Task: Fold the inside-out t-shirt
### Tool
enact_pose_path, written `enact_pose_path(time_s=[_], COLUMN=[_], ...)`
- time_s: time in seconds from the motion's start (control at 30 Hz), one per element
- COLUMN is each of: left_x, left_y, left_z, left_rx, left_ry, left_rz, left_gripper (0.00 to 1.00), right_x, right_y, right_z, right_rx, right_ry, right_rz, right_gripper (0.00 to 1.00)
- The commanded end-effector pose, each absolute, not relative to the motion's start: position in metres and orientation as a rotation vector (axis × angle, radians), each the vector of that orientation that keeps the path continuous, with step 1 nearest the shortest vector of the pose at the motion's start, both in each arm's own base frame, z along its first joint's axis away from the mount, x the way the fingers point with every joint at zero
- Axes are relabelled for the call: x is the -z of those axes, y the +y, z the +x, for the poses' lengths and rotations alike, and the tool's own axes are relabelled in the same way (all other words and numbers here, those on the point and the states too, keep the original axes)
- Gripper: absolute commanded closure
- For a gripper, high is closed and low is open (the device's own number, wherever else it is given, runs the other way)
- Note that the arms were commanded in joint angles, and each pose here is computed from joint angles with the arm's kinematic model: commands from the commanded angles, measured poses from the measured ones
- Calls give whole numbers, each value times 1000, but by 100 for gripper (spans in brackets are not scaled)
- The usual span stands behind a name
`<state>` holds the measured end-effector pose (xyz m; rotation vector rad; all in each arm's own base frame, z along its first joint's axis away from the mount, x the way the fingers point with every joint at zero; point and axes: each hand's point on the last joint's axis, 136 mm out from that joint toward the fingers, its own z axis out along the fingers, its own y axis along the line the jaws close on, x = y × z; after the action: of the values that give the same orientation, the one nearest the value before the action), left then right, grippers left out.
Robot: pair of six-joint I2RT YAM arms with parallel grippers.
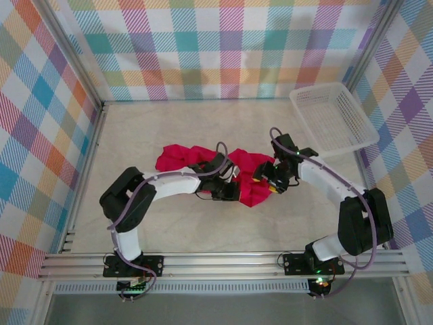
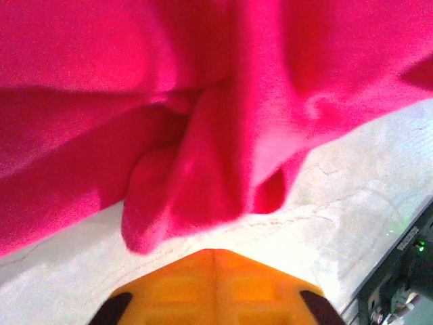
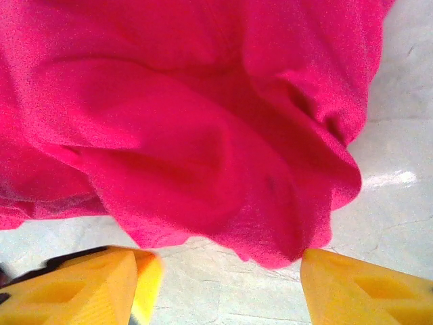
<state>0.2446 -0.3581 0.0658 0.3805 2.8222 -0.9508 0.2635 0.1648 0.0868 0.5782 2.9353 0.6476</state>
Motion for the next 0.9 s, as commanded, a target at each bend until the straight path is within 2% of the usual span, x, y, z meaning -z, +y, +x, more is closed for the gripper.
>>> enact_pose_path(time_s=[0.0,0.07,0.17,0.2,0.3,0.4,0.6,0.67,0.8,0.87], left_x=[-106,-113,-107,-104,-83,-64,-33,-30,-44,-58], left_y=[-330,-308,-263,-248,-203,-168,-136,-135,-124,-121], left_z=[254,262,273,279,291,305,339,350,366,371], left_rx=[853,795,672,642,577,562,532,545,523,519], left_ry=[2774,2756,2762,2767,2805,2809,2814,2822,2787,2756], left_rz=[366,314,193,139,-30,-193,-392,-420,-457,-463], left_gripper=[62,44,41,41,40,39,39,49,87,100], right_x=[-75,-60,-53,-56,-77,-114,-214,-243,-282,-288], right_y=[186,188,187,185,182,176,139,118,84,82], right_z=[263,265,276,280,290,295,292,288,282,283], right_rx=[-778,-757,-703,-680,-628,-595,-527,-505,-492,-518], right_ry=[2948,2968,2962,2956,2934,2881,2658,2574,2445,2427], right_rz=[587,619,632,625,575,521,469,499,569,584], right_gripper=[34,36,45,52,84,100,100,100,100,100])
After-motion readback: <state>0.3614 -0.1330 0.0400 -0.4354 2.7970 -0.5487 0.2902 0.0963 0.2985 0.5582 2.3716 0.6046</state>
